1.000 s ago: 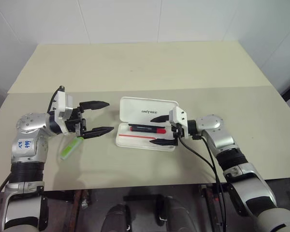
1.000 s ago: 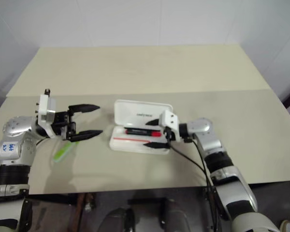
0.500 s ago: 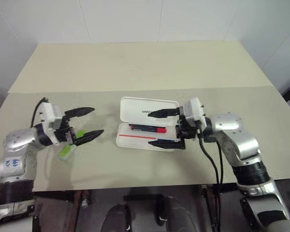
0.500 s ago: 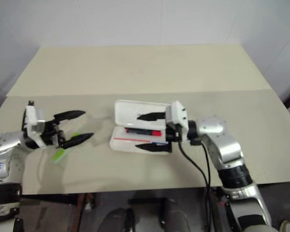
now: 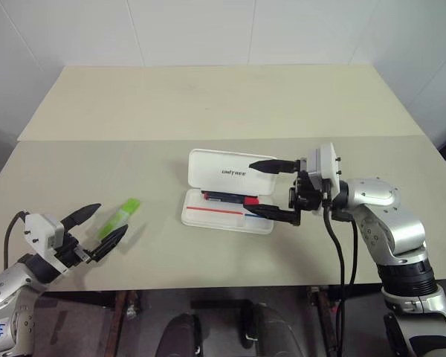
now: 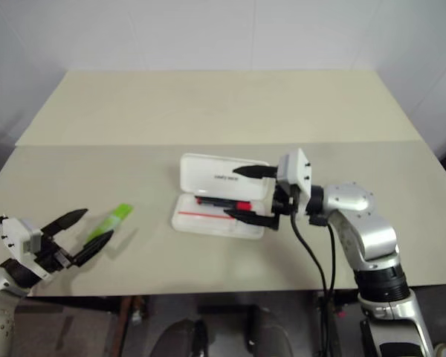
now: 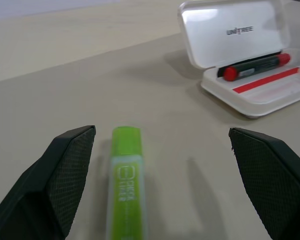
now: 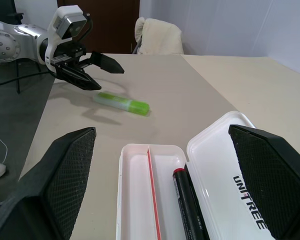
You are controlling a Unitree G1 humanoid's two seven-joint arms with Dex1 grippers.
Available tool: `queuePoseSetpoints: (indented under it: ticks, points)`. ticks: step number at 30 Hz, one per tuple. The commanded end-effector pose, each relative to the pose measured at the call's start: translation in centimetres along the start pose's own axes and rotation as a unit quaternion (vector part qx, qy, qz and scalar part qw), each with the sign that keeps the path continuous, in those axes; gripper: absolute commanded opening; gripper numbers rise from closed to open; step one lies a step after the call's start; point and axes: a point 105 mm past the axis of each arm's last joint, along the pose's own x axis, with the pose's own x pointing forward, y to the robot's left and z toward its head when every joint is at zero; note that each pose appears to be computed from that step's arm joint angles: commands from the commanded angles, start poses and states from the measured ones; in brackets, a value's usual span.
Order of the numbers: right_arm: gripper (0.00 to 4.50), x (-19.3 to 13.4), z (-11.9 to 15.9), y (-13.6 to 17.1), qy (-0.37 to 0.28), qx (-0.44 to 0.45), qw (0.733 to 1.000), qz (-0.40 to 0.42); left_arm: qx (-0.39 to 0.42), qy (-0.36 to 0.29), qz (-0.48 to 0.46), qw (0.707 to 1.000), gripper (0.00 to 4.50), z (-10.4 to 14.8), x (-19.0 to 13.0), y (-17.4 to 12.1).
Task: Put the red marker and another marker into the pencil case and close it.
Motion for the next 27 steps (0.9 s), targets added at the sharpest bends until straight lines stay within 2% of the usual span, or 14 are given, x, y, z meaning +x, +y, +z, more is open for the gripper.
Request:
queuePoseSetpoints:
  ticks: [1, 13, 16, 24, 25, 27]
  points:
    - [4.49, -0.6, 1.1, -0.2, -0.006, -0.025, 1.0, -0.008, -0.006, 0.009, 0.042, 0.999, 4.5, -1.6, -1.0, 1.1]
    - [4.49, -1.0, 1.7, -0.2, 0.002, -0.033, 0.999, -0.018, -0.062, 0.042, 0.041, 0.996, 4.5, -5.6, 0.4, 0.8]
    - [4.5, -1.2, 1.8, -0.2, 0.004, -0.034, 0.999, -0.022, -0.065, 0.045, 0.046, 0.996, 3.92, -5.9, 0.6, 0.9]
    - [4.5, -1.4, 1.8, 0.0, 0.003, -0.036, 0.999, -0.029, -0.054, 0.071, 0.053, 0.995, 1.15, -6.2, 0.6, 1.1]
    - [4.5, -1.4, 1.8, 0.0, 0.003, -0.036, 0.999, -0.03, -0.057, 0.073, 0.052, 0.994, 1.02, -6.3, 0.6, 1.0]
    - [4.5, -1.4, 1.8, 0.0, 0.003, -0.037, 0.999, -0.031, -0.065, 0.058, 0.032, 0.996, 1.03, -5.6, 1.1, 0.4]
